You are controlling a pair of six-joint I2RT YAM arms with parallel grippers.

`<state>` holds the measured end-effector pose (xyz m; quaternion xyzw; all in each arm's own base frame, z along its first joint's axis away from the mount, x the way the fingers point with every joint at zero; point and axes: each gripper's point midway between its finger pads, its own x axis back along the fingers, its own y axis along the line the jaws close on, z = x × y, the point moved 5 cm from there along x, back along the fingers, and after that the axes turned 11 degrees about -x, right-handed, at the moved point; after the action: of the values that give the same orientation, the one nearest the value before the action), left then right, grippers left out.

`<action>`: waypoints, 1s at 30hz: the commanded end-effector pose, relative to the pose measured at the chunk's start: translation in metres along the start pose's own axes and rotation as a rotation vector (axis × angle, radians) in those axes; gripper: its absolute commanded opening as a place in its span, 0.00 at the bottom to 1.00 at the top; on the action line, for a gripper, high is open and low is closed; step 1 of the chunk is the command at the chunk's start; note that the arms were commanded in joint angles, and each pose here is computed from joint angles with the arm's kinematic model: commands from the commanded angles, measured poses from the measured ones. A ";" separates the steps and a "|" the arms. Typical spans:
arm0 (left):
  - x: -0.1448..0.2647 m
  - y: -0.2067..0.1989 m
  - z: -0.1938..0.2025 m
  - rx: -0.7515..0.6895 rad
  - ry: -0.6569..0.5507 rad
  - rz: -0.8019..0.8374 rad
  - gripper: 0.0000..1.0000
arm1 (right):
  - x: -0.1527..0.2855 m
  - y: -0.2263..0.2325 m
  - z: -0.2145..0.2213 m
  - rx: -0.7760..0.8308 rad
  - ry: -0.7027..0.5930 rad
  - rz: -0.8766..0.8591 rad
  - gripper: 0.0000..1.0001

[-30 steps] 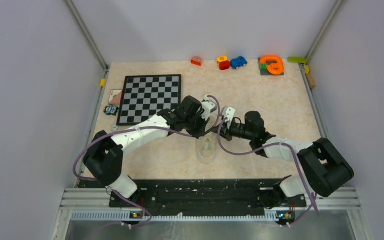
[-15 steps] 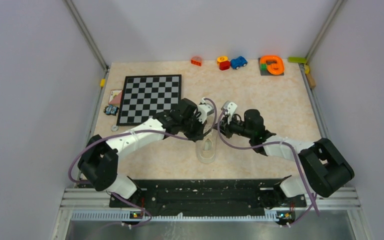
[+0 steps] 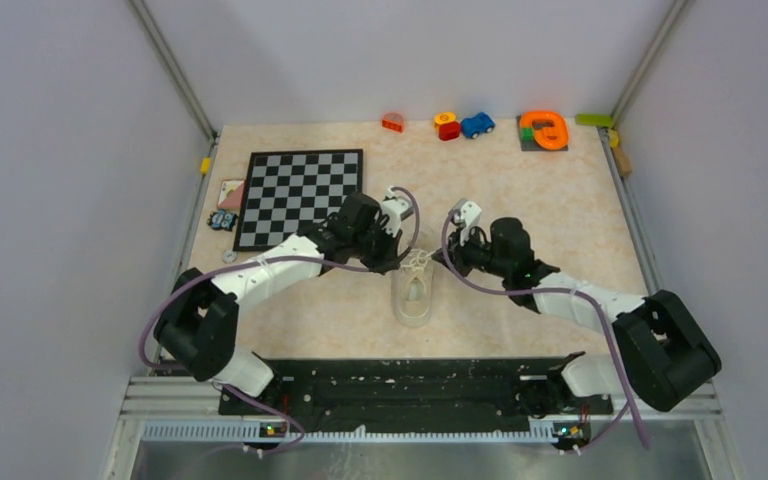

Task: Tie the shoes
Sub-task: Cross the shoelace with the shoelace.

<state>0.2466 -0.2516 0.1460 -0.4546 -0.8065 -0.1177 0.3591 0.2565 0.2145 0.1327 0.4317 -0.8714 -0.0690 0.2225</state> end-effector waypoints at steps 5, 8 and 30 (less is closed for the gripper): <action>0.004 0.008 -0.014 0.016 -0.097 0.011 0.00 | 0.011 0.023 -0.031 -0.059 -0.058 -0.028 0.00; 0.005 0.006 -0.015 0.013 -0.114 0.028 0.00 | 0.014 0.034 -0.036 -0.059 -0.065 -0.051 0.00; -0.001 0.010 -0.011 0.029 -0.116 0.059 0.00 | 0.028 0.066 -0.017 -0.134 0.040 -0.087 0.00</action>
<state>0.2564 -0.2472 0.1449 -0.4640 -0.8117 -0.0809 0.3454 0.2082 0.2323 0.1626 0.4466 -0.8439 -0.1145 0.2743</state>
